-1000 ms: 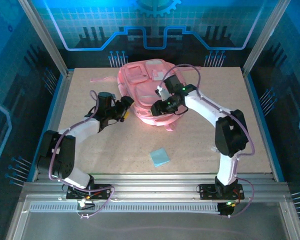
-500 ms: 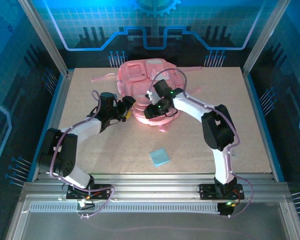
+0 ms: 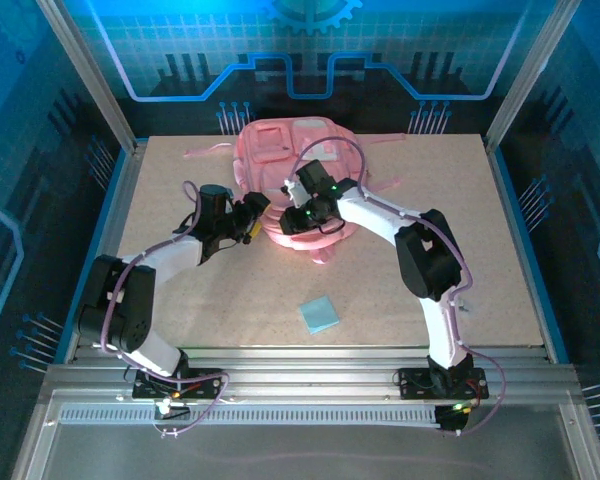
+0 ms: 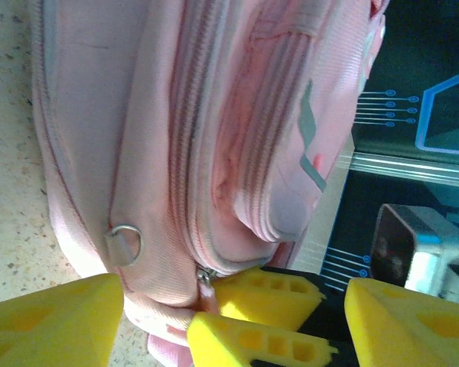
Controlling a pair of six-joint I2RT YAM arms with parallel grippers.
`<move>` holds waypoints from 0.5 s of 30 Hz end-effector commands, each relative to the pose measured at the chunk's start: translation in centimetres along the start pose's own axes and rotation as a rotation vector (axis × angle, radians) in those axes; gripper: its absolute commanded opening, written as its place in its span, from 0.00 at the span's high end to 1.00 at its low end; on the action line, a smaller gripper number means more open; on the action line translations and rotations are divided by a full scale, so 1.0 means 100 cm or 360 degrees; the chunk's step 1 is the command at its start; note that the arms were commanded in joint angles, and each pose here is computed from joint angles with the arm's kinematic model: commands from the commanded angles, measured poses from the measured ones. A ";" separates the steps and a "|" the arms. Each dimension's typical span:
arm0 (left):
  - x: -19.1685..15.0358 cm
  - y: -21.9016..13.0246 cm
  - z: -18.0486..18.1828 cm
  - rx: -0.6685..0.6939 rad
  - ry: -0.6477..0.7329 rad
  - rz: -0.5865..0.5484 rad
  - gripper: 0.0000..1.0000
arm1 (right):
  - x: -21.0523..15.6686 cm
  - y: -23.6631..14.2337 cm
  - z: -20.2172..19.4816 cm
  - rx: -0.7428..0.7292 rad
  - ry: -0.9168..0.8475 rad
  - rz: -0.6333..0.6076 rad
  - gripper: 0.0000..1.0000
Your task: Pack the student bag
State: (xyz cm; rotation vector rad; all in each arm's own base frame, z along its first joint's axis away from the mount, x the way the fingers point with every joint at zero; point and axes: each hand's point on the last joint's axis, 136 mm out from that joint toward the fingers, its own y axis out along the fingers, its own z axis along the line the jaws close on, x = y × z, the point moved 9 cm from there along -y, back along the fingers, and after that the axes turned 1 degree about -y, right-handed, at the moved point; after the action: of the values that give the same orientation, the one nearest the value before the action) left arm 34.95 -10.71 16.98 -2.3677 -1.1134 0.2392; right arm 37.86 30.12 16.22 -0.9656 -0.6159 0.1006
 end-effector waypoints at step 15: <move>0.009 -0.006 -0.001 -0.0027 -0.0021 0.0001 0.23 | 0.026 -0.017 0.023 0.0249 0.0114 -0.0206 1.00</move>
State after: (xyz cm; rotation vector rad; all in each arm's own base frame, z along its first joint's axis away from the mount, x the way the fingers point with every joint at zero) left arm 34.91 -9.64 15.34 -2.3290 -1.1225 0.2969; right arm 38.96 31.50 15.84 -0.8769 -0.5387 0.0408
